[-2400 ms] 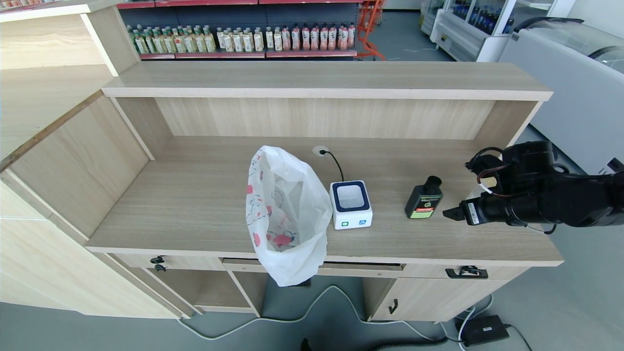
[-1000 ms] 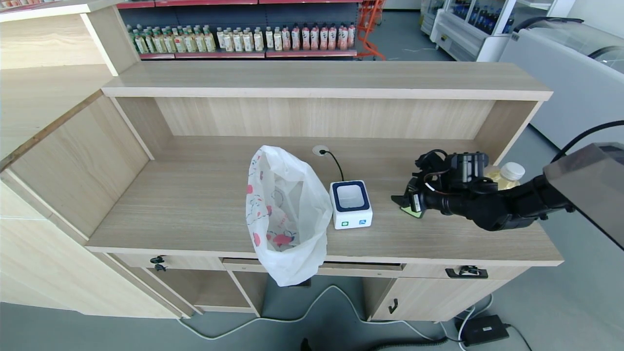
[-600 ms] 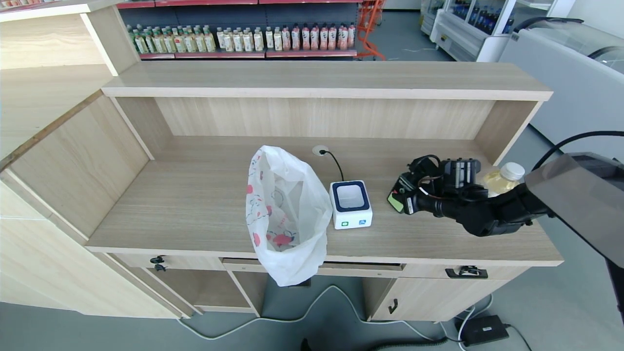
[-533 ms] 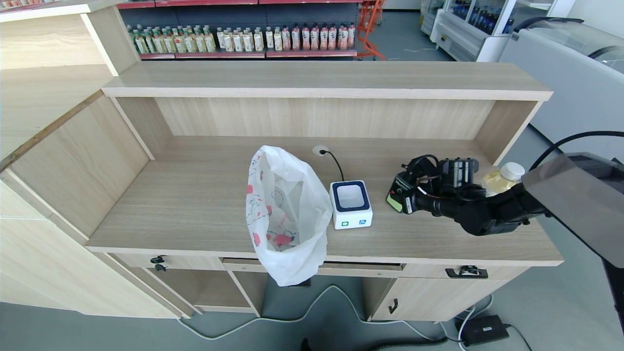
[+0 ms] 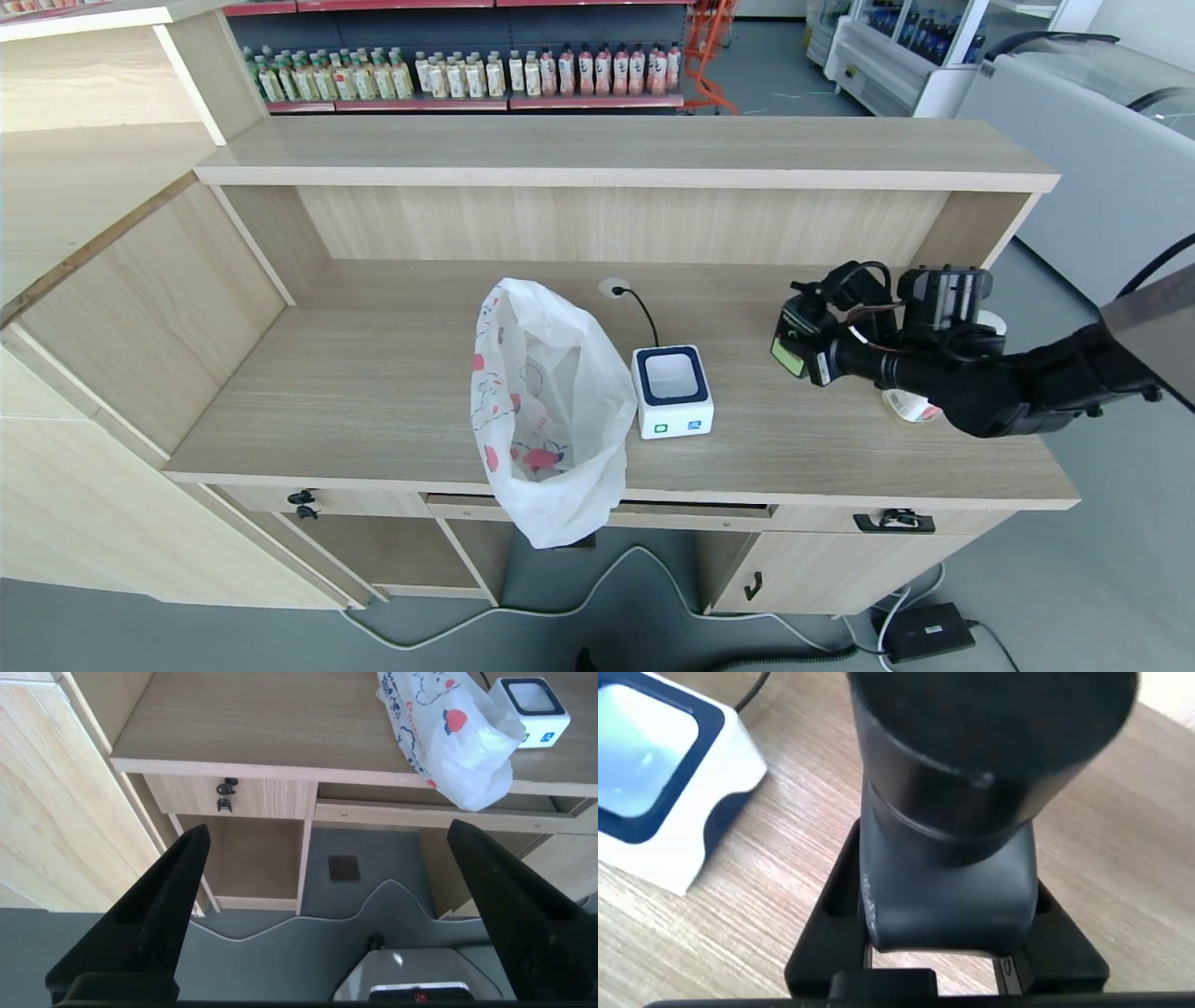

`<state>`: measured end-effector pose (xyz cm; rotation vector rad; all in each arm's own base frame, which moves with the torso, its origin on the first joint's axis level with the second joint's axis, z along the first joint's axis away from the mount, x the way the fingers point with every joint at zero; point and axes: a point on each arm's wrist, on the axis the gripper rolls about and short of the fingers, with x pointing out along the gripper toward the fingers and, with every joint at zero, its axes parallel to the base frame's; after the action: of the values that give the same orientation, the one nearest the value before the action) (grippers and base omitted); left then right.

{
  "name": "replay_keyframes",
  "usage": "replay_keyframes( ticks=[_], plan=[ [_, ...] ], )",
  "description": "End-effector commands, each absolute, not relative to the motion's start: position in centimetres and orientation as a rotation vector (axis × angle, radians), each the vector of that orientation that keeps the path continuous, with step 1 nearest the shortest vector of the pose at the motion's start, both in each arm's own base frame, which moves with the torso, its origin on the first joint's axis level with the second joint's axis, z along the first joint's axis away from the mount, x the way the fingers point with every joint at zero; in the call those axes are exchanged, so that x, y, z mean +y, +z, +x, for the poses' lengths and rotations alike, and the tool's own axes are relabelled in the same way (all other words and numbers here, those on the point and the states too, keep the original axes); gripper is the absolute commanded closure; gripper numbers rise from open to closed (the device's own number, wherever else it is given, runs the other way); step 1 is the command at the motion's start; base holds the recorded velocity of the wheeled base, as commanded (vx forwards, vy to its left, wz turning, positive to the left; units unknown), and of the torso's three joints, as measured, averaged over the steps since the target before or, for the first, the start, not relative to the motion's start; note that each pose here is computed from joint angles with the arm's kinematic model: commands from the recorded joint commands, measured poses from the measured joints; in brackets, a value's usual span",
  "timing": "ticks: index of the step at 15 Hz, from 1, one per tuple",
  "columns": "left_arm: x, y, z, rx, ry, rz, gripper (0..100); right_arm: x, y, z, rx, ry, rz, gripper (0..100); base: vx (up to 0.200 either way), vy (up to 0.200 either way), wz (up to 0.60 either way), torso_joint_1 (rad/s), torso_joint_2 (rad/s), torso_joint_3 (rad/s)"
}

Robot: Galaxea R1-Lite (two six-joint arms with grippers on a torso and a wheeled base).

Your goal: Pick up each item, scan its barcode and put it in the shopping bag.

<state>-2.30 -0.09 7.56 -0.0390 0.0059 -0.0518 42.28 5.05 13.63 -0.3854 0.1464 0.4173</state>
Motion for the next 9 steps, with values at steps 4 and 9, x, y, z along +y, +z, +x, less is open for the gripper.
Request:
replay_keyframes(
  ticks=[4, 9],
  plan=[
    [-0.1, 7.6, -2.3, 0.006, -0.052, -0.040, 0, -1.1, 21.6, 29.6, -0.008, 0.253, -0.808, 100, 0.000, 0.000, 0.00, 0.000, 0.00, 0.000],
    [-0.1, 7.6, -2.3, 0.006, -0.052, -0.040, 0, -0.3, 25.1, 20.8, -0.439, 0.292, -1.298, 100, 0.000, 0.000, 0.00, 0.000, 0.00, 0.000]
  ],
)
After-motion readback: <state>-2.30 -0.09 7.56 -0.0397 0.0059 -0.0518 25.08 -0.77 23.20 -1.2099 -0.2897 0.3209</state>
